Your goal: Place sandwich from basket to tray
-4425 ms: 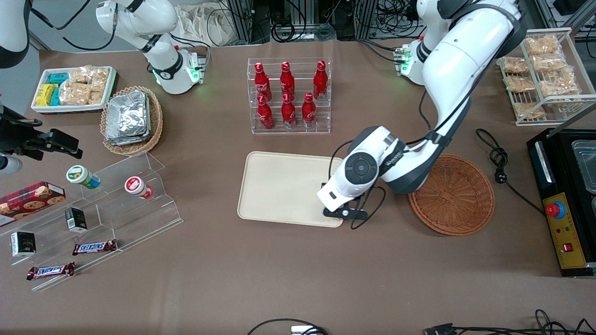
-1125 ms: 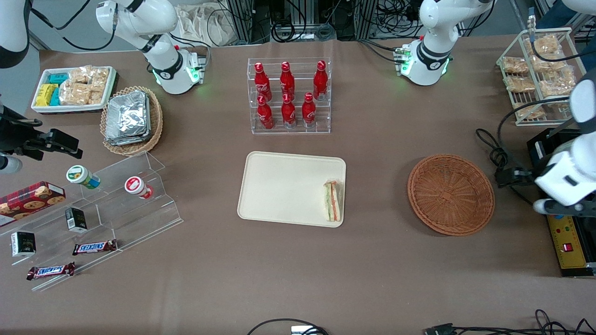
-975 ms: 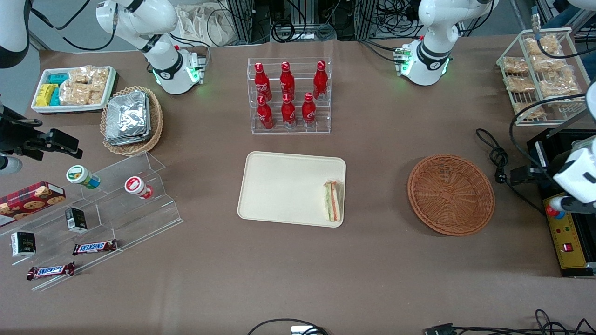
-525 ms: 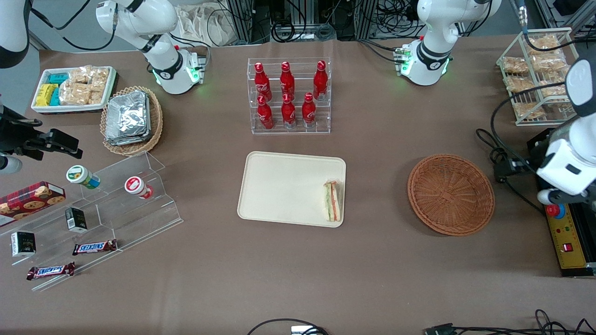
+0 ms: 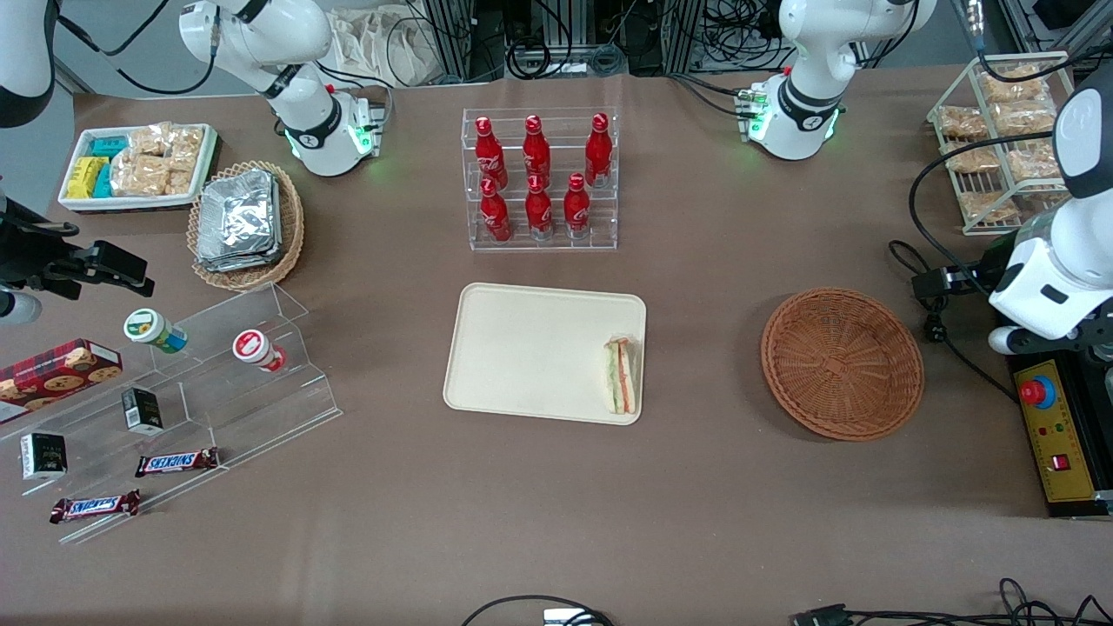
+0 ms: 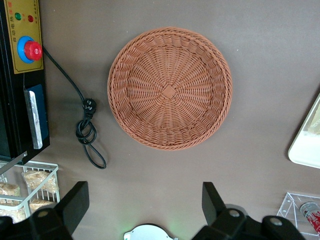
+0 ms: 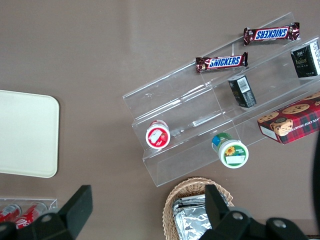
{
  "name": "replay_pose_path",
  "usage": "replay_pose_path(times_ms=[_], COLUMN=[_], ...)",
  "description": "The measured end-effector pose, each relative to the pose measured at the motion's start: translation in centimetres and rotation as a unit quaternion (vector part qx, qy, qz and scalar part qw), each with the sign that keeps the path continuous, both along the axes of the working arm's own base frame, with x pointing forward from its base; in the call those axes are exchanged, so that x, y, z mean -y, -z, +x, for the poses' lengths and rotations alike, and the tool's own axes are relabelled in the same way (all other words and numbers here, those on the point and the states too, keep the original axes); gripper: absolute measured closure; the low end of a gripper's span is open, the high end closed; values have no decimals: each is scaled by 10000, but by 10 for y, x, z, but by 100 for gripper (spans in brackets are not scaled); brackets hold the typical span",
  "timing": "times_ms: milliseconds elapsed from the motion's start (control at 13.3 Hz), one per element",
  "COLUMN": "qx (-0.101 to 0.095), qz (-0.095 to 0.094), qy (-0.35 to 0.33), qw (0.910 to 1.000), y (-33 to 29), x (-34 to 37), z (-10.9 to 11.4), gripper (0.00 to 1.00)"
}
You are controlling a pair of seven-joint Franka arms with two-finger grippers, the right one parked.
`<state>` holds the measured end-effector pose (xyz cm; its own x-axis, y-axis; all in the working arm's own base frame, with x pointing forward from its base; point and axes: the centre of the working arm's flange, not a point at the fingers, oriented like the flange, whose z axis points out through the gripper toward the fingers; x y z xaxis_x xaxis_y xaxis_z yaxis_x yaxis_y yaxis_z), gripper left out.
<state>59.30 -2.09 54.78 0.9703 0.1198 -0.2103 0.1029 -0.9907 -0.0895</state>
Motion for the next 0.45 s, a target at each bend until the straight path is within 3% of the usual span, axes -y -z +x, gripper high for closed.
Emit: replay_pose_path(times_ms=[225,450], qx=[24,216], qz=[-2,11], qy=[-1,-81], qw=[10000,9997], y=[1,3], x=[0,-10], z=[1,11], gripper=[0,0])
